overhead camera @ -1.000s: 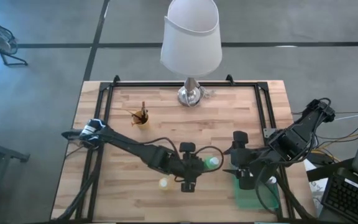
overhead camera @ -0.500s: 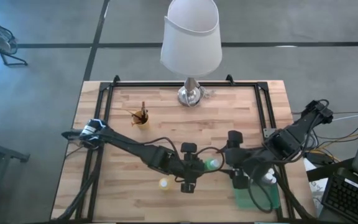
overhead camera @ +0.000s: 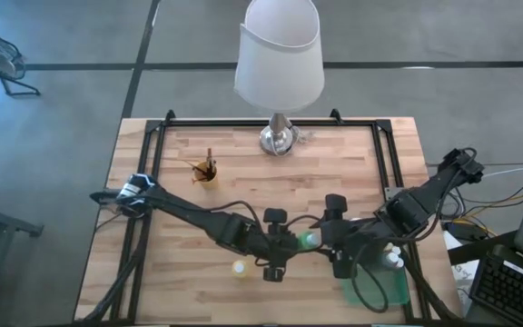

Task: Pick & Place Paint Supplies
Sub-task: Put the green paint bottle into the green bin

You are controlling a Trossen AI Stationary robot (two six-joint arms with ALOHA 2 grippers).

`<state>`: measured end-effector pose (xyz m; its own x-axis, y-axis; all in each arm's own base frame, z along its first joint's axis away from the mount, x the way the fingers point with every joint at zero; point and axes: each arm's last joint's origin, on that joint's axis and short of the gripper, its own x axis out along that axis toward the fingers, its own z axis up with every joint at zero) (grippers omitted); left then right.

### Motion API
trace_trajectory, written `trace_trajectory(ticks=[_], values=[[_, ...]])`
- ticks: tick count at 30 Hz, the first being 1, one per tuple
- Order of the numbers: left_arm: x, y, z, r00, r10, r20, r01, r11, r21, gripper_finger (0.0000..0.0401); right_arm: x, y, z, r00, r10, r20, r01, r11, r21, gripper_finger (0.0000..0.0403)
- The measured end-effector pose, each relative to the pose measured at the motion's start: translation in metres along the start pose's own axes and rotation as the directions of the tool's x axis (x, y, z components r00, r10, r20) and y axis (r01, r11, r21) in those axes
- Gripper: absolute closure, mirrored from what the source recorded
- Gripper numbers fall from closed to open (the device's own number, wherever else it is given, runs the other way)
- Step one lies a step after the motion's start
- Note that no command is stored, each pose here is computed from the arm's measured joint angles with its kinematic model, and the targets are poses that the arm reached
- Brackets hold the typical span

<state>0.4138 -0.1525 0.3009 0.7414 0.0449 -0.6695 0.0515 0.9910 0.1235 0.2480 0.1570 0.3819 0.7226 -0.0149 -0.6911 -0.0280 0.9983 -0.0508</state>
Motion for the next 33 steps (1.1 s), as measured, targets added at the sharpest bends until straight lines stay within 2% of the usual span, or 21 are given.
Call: trace_trajectory(ticks=[20, 33], values=[[-0.0002, -0.0002, -0.006, 0.998, -0.023, -0.063, 0.022, 0.999, -0.024, 0.0195, 0.0092, -0.0048, 0.0021, 0.999, 0.01, -0.032, -0.01, 1.0, -0.012, 0.0198], [-0.0005, 0.0003, -0.006, 0.998, -0.019, -0.065, 0.018, 1.0, -0.008, 0.0195, 0.0112, -0.0083, 0.0059, 0.999, 0.03, -0.018, -0.031, 0.999, -0.013, 0.0278]])
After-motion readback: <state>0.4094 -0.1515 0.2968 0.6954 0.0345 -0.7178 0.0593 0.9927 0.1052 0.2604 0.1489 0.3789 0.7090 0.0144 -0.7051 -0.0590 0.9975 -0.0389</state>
